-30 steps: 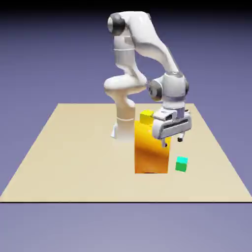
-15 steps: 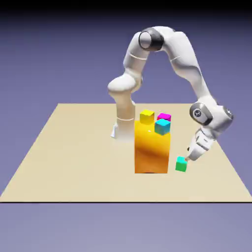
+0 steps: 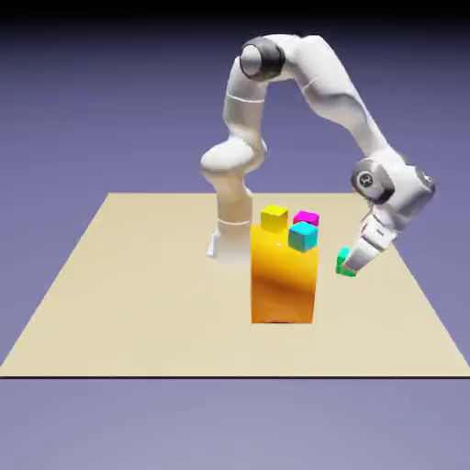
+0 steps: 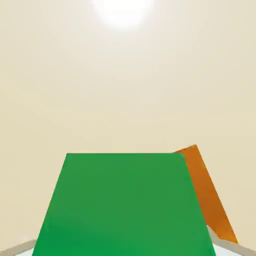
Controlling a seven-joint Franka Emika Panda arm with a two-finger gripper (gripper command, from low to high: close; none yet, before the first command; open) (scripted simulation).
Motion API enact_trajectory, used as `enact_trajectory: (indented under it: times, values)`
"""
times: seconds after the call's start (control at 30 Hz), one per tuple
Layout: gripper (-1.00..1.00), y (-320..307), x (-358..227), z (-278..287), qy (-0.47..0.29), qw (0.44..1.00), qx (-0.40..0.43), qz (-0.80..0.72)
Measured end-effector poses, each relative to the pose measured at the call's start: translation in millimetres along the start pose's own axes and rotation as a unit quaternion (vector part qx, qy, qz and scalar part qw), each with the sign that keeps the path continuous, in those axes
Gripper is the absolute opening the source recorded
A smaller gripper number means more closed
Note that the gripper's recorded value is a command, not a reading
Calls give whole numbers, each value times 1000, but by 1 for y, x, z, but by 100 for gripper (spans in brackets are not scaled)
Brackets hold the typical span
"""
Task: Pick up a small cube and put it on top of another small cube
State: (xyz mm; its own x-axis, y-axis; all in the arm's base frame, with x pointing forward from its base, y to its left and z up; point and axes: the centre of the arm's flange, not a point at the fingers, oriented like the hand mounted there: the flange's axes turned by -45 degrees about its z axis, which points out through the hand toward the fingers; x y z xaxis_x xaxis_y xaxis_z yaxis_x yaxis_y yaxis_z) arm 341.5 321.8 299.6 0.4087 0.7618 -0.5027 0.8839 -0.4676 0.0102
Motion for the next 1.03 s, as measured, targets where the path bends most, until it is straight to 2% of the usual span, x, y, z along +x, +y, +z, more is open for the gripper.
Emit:
enact_trajectory:
  times: [0.37, 0.97, 1.0, 1.03]
  values:
    - [-100, 3, -144, -82, 0, 997, 43, 64]
    - [-100, -2, -139, -20, 1, 997, 45, 65]
    - [100, -2, -139, -16, 0, 997, 45, 65]
    - [100, -2, -139, -16, -1, 997, 44, 65]
